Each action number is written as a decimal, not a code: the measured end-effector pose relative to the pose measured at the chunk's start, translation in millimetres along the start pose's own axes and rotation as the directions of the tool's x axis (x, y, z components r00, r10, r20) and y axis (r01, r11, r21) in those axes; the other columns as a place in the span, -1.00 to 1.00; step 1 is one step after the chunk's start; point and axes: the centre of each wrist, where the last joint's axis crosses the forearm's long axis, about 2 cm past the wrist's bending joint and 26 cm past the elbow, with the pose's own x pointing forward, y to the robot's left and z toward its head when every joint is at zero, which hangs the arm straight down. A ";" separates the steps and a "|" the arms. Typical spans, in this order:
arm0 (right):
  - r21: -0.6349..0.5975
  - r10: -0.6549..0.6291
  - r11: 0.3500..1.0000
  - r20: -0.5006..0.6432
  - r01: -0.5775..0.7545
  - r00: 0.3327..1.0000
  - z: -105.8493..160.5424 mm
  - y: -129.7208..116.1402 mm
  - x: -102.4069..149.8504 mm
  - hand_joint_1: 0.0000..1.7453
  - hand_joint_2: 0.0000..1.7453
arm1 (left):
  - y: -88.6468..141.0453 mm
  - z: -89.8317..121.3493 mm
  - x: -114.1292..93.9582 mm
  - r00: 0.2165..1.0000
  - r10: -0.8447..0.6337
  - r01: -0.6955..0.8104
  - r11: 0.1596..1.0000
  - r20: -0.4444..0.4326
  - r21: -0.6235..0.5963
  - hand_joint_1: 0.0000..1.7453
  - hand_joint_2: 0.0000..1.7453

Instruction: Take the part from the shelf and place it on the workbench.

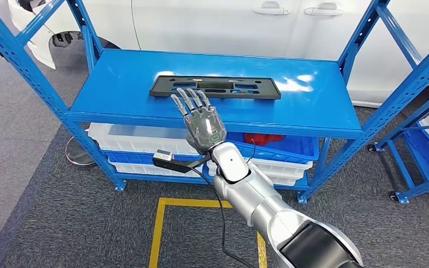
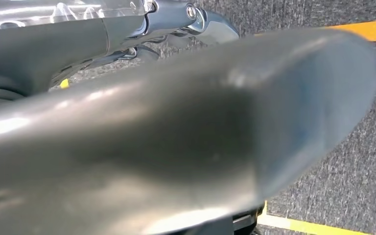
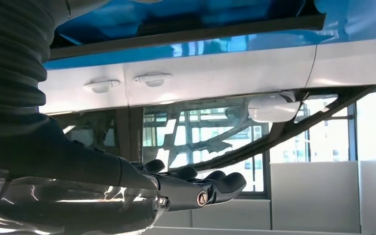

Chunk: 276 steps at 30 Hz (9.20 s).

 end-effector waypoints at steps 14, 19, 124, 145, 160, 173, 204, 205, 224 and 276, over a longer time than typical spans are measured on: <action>0.005 -0.036 0.999 0.020 0.036 0.999 -1.5 -0.1 16.6 -1.00 1.00 | -2.1 0.5 -1.3 1.000 -0.001 0.001 1.000 -0.005 -0.008 -1.00 -1.00; 0.024 -0.047 0.999 0.026 0.046 0.999 1.0 2.6 21.8 -1.00 1.00 | -1.7 1.5 -4.1 1.000 0.000 0.000 1.000 -0.011 -0.011 -1.00 -1.00; 0.395 0.177 0.904 0.007 -0.165 0.984 46.8 44.2 -1.3 1.00 1.00 | -4.9 1.5 -4.0 0.999 -0.032 0.032 0.999 0.016 -0.013 -1.00 -1.00; 0.401 0.220 0.895 -0.020 -0.194 0.975 44.3 43.1 -14.7 1.00 1.00 | -3.6 0.8 -2.1 0.988 -0.070 0.075 0.997 0.135 -0.031 -1.00 1.00; 0.079 0.060 0.995 -0.023 -0.058 0.998 11.6 11.9 -17.6 1.00 1.00 | -6.1 -1.7 5.7 0.978 -0.056 0.061 0.998 0.203 -0.022 -1.00 1.00; -0.453 -0.811 0.095 0.481 0.887 0.332 23.4 -126.8 -45.2 1.00 1.00 | -3.0 1.8 -5.1 0.955 0.133 -0.137 0.991 0.264 -0.005 -1.00 1.00; -0.121 -0.757 0.005 0.648 0.993 0.083 101.5 -139.1 0.6 1.00 1.00 | -4.1 2.2 -6.1 0.954 0.161 -0.173 0.985 0.251 0.025 -1.00 1.00; -0.121 -0.756 0.005 0.649 0.993 0.083 101.5 -139.4 0.7 1.00 1.00 | -3.9 2.0 -5.5 0.955 0.163 -0.174 0.984 0.250 0.026 -1.00 1.00; -0.133 -0.745 0.035 0.657 0.991 0.114 101.6 -143.0 -6.2 1.00 1.00 | -8.4 4.4 -11.5 0.974 0.196 -0.204 0.977 0.113 0.065 -1.00 1.00; -0.050 -0.750 0.093 0.653 0.994 0.103 112.5 -141.6 -0.6 1.00 1.00 | -1.0 8.1 -21.4 0.976 0.167 -0.195 0.954 0.139 0.226 -1.00 1.00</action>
